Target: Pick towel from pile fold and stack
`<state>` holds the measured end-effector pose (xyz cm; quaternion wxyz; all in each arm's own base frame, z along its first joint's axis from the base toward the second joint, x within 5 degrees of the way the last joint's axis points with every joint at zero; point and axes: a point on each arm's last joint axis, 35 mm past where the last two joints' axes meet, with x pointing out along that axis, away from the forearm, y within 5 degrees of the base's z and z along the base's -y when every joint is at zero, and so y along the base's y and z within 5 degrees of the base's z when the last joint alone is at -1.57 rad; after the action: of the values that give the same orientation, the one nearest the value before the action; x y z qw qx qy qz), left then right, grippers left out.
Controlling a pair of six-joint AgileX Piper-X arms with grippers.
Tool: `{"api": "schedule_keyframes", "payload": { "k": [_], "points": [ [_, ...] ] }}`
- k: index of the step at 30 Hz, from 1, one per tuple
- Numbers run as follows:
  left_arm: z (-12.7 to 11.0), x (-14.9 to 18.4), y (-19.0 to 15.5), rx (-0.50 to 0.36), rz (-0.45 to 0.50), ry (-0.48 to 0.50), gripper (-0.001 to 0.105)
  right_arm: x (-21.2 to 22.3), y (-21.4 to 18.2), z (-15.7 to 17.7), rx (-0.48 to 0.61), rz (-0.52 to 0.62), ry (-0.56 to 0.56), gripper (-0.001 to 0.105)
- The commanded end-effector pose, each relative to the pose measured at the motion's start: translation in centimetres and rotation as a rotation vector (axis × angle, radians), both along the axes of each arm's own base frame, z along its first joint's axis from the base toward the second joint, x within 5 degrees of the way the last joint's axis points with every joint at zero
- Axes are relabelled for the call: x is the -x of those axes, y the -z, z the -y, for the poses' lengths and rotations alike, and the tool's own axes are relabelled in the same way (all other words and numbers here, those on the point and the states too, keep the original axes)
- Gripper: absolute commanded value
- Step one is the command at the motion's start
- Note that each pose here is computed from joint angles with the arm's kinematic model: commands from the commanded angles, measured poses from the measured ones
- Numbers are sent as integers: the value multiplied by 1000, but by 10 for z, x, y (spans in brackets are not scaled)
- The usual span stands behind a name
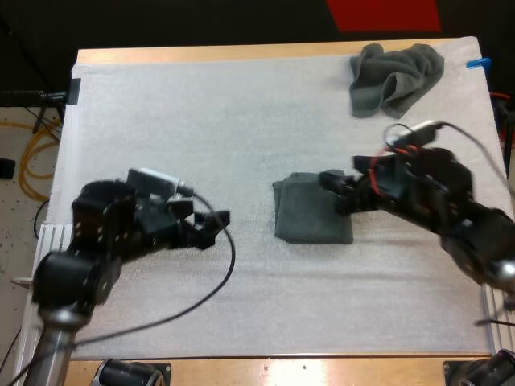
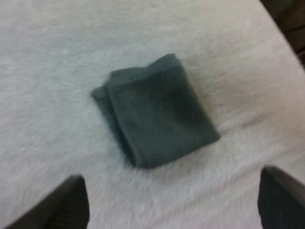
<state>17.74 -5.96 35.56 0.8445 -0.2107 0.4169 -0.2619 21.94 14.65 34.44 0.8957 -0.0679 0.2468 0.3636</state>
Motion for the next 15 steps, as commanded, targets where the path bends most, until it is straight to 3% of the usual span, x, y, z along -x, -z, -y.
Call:
{"api": "schedule_keyframes", "payload": {
  "k": [1, 9, 15],
  "points": [
    [4, -9, 1, 20, 12, 5, 71, 10, -9, 9, 55, 44, 24, 67],
    [42, -66, 47, -26, -77, 35, 71, 54, -29, 42, 148, 59, 130, 67],
    [72, -106, 105, -23, -212, 22, 71, 72, -27, 56, 211, 15, 163, 67]
  ]
}}
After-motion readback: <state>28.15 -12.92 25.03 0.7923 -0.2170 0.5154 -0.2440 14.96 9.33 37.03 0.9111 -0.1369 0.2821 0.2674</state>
